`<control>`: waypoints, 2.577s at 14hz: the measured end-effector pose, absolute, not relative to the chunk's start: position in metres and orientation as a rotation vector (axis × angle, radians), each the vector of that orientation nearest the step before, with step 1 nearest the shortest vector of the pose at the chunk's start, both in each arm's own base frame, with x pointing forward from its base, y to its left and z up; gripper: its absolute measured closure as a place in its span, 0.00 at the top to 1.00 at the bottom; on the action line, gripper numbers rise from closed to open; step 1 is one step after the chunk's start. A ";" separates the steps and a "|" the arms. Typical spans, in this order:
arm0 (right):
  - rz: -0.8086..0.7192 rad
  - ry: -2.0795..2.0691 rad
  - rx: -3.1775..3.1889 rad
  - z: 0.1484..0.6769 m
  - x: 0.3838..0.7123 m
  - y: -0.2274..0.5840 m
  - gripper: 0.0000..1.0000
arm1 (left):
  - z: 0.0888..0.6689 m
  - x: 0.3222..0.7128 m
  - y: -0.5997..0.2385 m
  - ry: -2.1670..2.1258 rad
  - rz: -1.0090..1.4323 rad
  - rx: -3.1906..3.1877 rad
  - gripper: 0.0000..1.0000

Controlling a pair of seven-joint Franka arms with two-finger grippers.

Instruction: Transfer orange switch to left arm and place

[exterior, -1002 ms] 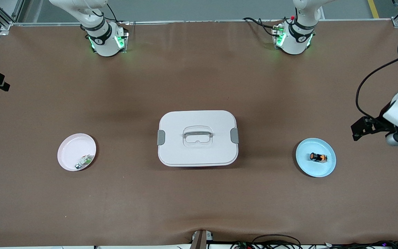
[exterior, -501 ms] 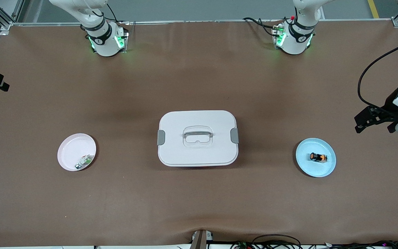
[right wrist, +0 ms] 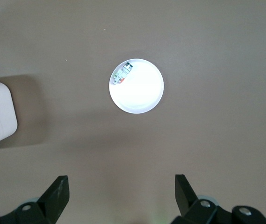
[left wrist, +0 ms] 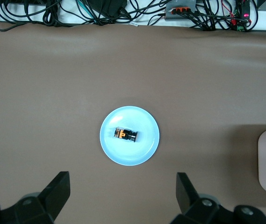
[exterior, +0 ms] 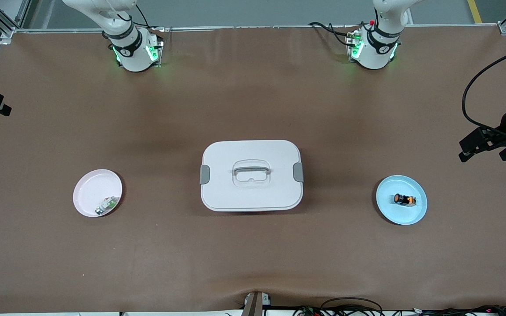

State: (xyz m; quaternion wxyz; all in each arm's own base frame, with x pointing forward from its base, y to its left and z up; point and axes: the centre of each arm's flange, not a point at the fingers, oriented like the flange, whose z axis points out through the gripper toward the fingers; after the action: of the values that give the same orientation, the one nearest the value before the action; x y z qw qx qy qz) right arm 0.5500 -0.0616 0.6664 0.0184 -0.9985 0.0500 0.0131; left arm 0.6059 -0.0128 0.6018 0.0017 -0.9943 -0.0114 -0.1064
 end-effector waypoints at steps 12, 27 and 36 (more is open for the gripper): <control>0.040 0.162 -3.096 0.666 0.550 -0.064 1.00 | 0.601 0.606 -0.015 -0.029 -0.329 -3.121 1.00; 0.038 0.161 -3.098 0.667 0.550 -0.063 1.00 | 0.595 0.608 -0.019 -0.034 -0.310 -3.092 1.00; 0.025 0.161 -3.109 0.667 0.551 -0.064 1.00 | 0.595 0.607 -0.024 -0.022 -0.311 -3.093 1.00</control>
State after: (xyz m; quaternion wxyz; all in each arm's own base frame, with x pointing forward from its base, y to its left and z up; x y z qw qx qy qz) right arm 0.5509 -0.0637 0.6672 0.0140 -0.9985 0.0517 0.0082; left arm 0.6075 -0.0241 0.5947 0.0165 -0.9948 -0.0071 -0.0999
